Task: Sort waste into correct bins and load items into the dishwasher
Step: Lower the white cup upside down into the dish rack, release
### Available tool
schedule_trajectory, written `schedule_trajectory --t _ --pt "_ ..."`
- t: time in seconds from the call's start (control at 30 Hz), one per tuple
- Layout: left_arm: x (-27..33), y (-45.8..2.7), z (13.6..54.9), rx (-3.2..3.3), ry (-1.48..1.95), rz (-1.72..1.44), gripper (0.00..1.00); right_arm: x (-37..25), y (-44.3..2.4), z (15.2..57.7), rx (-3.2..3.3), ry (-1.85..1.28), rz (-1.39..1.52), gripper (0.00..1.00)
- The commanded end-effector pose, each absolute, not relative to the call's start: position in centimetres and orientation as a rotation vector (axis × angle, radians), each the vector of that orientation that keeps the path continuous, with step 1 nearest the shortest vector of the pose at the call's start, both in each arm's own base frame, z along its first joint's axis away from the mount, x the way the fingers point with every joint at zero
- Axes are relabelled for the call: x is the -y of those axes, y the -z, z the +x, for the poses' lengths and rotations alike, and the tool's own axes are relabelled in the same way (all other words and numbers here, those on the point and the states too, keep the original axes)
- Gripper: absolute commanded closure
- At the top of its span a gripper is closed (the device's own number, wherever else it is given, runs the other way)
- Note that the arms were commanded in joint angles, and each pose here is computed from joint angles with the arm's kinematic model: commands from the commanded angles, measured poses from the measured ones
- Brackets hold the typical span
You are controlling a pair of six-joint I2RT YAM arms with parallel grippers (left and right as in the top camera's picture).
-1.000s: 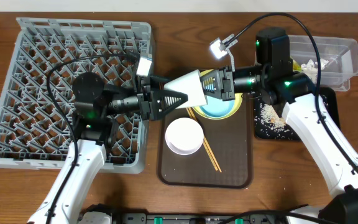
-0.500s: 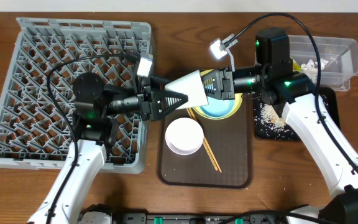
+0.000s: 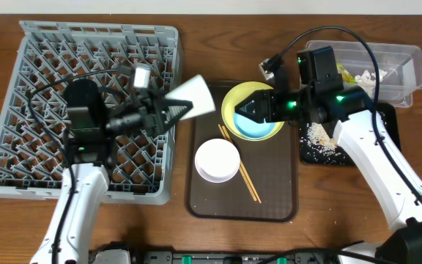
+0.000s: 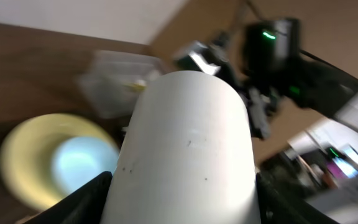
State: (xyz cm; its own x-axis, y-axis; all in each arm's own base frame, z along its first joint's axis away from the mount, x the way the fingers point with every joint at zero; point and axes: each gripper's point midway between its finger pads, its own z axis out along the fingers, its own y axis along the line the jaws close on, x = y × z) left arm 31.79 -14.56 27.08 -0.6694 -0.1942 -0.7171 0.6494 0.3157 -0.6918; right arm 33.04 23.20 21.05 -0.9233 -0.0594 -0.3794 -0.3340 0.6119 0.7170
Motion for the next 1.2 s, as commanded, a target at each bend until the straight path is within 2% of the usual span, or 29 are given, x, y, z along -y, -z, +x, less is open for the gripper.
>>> schedule_trajectory --t 0.0,0.07,0.23,0.5,0.53,0.7,0.97,1.17 --pt "10.1 -25.6 34.7 -1.867 1.212 0.265 0.62 -19.8 -18.9 35.3 -2.561 -0.895 -0.268 0.52" --pt "7.8 -25.1 35.6 -1.889 1.15 0.165 0.63 -19.0 -18.6 35.4 -2.576 -0.858 -0.249 0.52" --pt "2.8 -24.2 36.4 -1.916 1.026 -0.032 0.74 -16.0 -18.4 35.5 -2.617 -0.72 -0.201 0.52" --pt "-4.5 -21.9 35.4 -2.008 0.827 -0.412 0.81 -11.0 -19.9 34.2 -2.64 -0.545 -0.089 0.52" --pt "-5.2 -21.6 35.1 -2.029 0.794 -0.45 0.85 -10.3 -20.2 34.0 -2.636 -0.519 -0.071 0.52" --pt "-7.4 -20.7 33.4 -2.174 0.6 -0.574 0.9 -7.4 -21.4 32.9 -2.628 -0.46 0.023 0.52" --pt "-10.0 -19.0 28.6 -2.404 0.304 -0.834 0.9 -3.8 -20.7 31.4 -2.691 -0.348 0.138 0.52" --pt "-10.0 -16.8 25.7 -2.546 0.198 -0.927 0.9 -3.4 -20.5 31.2 -2.701 -0.319 0.116 0.52"
